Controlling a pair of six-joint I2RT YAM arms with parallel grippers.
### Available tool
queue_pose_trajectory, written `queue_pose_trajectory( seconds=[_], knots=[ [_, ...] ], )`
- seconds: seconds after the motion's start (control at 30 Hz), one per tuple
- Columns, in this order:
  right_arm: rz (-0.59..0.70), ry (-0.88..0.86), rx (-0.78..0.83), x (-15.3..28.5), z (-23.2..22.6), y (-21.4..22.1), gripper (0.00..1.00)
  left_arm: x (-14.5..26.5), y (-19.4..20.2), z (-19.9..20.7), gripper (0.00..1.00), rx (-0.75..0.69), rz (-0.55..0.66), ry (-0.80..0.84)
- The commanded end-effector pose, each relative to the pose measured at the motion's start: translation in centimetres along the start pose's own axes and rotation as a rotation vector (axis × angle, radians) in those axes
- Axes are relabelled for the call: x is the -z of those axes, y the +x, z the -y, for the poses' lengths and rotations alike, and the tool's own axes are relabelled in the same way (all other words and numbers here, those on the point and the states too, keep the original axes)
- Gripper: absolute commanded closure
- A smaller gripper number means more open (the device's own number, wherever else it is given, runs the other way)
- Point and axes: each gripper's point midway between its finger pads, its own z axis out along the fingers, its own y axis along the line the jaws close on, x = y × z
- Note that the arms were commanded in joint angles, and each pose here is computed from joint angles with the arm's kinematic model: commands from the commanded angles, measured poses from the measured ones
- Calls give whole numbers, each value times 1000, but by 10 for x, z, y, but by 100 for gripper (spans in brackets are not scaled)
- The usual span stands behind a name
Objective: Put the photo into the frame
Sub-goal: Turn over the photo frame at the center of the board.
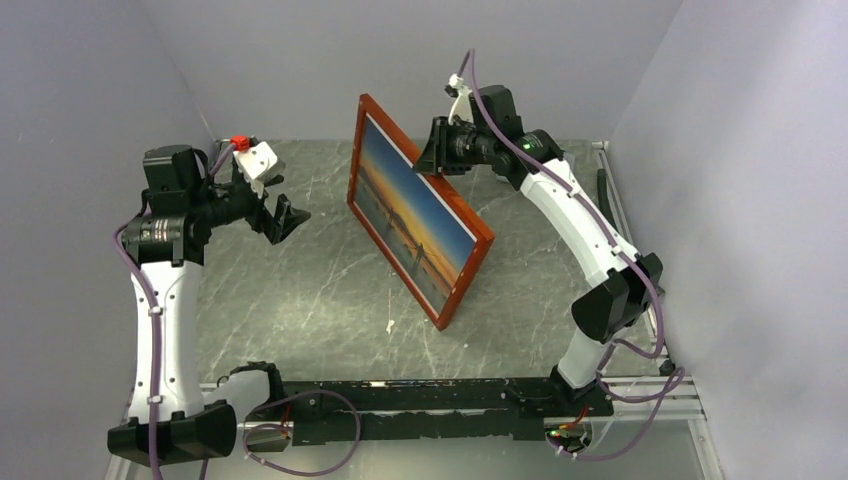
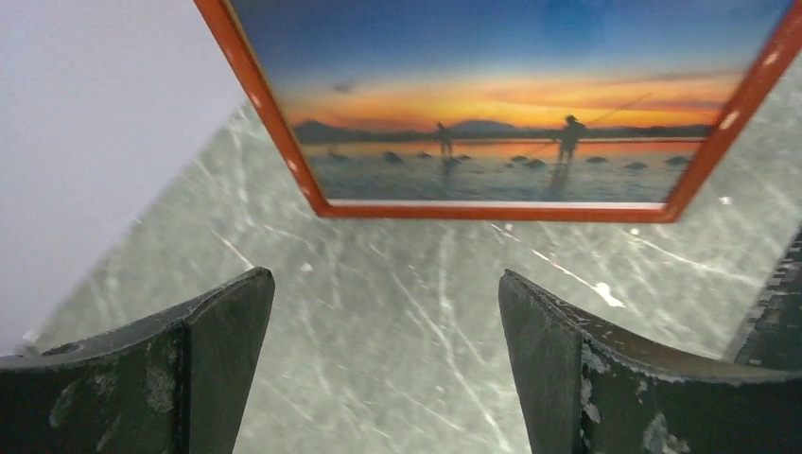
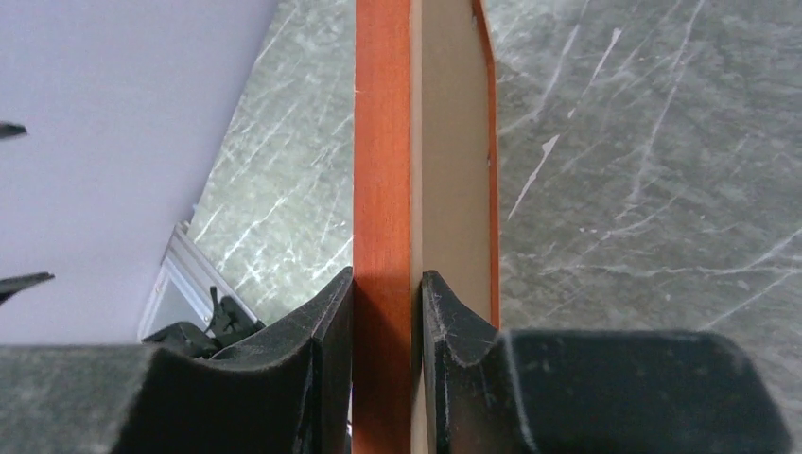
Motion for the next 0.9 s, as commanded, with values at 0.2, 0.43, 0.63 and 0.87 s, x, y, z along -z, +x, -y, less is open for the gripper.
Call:
queue_pose_trajectory(
  seconds=[0.2,0.43,0.63,0.87],
  knots=[
    [4,208,-17,-1,80,30,78,-2,45,7,6,399,-134,88],
    [-6,250,-89,-15,124,76,82,-1,80,2,6,450,-194,69],
    [21,288,-153,-27,152,112,84,-3,108,6,6,467,-251,66],
    [73,363,-259,-47,192,155,75,-6,139,-4,6,568,-362,22]
  ],
)
